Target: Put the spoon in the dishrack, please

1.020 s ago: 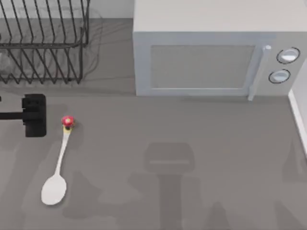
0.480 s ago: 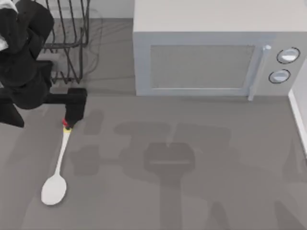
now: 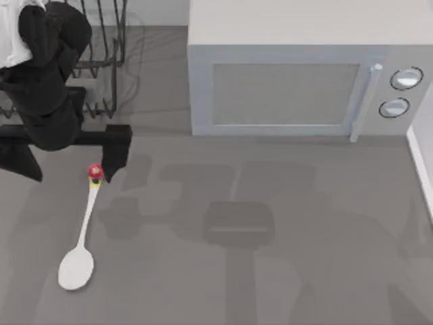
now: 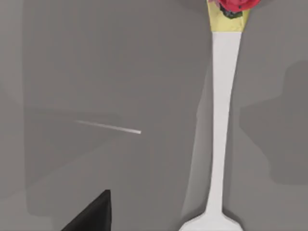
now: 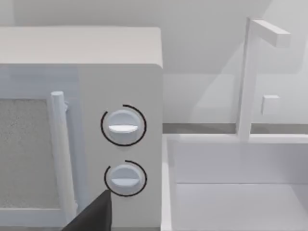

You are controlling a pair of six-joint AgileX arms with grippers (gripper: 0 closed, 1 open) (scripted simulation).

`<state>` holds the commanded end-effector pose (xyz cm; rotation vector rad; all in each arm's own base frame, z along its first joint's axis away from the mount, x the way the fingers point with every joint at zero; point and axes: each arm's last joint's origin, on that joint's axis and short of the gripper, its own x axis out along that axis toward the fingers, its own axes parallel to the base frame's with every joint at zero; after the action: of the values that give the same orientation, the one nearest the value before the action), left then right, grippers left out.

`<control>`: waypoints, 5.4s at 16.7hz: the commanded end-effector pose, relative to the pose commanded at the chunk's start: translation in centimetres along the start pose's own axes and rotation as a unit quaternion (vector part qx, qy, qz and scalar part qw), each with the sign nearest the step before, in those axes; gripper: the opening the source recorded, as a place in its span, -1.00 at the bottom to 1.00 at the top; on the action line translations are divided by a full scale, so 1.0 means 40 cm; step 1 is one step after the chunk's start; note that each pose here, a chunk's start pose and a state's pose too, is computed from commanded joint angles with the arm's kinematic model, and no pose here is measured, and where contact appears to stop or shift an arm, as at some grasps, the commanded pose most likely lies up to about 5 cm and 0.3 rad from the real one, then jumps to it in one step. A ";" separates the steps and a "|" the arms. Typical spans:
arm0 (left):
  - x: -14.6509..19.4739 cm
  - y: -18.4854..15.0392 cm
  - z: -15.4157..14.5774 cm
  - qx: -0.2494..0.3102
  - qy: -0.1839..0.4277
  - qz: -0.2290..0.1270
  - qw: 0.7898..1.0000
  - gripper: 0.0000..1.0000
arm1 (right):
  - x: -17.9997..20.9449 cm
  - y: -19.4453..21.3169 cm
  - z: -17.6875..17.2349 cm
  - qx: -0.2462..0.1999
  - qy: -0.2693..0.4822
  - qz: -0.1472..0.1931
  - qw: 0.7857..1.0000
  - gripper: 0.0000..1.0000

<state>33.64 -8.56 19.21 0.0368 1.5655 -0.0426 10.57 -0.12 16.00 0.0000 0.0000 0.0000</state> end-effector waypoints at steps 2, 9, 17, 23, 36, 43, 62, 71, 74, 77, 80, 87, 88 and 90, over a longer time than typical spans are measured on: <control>0.002 0.004 0.000 -0.002 -0.001 0.000 1.000 1.00 | 0.000 0.000 0.000 0.000 0.000 0.000 1.000 1.00; 0.177 -0.001 0.009 0.000 -0.005 -0.001 1.000 1.00 | 0.000 0.000 0.000 0.000 0.000 0.000 1.000 1.00; 0.250 0.000 0.000 0.000 0.000 0.000 1.000 0.85 | 0.000 0.000 0.000 0.000 0.000 0.000 1.000 1.00; 0.250 0.000 0.000 0.000 0.000 0.000 1.000 -0.06 | 0.000 0.000 0.000 0.000 0.000 0.000 1.000 1.00; 0.250 0.000 0.000 0.000 0.000 0.000 1.000 -1.00 | 0.000 0.000 0.000 0.000 0.000 0.000 1.000 1.00; 0.128 -0.005 0.031 -0.002 -0.019 0.002 1.000 -1.00 | 0.000 0.000 0.000 0.000 0.000 0.000 1.000 1.00; -0.313 0.015 -0.003 -0.004 -0.037 -0.005 0.999 -1.00 | 0.000 0.000 0.000 0.000 0.000 0.000 1.000 1.00; -0.450 0.175 -0.126 -0.035 -0.371 -0.061 0.926 -1.00 | 0.000 0.000 0.000 0.000 0.000 0.000 1.000 1.00; -0.504 0.225 -0.206 -0.032 -0.517 -0.049 0.854 -1.00 | 0.000 0.000 0.000 0.000 0.000 0.000 1.000 1.00; -0.547 0.253 -0.305 -0.022 -0.629 -0.022 0.777 -1.00 | 0.000 0.000 0.000 0.000 0.000 0.000 1.000 1.00; -0.565 0.263 -0.379 -0.012 -0.691 0.004 0.723 -1.00 | 0.000 0.000 0.000 0.000 0.000 0.000 1.000 1.00; -0.569 0.264 -0.396 -0.009 -0.705 0.012 0.709 -1.00 | 0.000 0.000 0.000 0.000 0.000 0.000 1.000 1.00; -0.568 0.266 -0.387 -0.009 -0.705 0.012 0.709 -1.00 | 0.000 0.000 0.000 0.000 0.000 0.000 1.000 1.00; -0.555 0.274 -0.345 -0.010 -0.704 0.012 0.710 -1.00 | 0.000 0.000 0.000 0.000 0.000 0.000 1.000 1.00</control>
<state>20.31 3.16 41.31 -0.0002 0.0025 -0.0198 10.57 -0.12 16.00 0.0000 0.0000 0.0000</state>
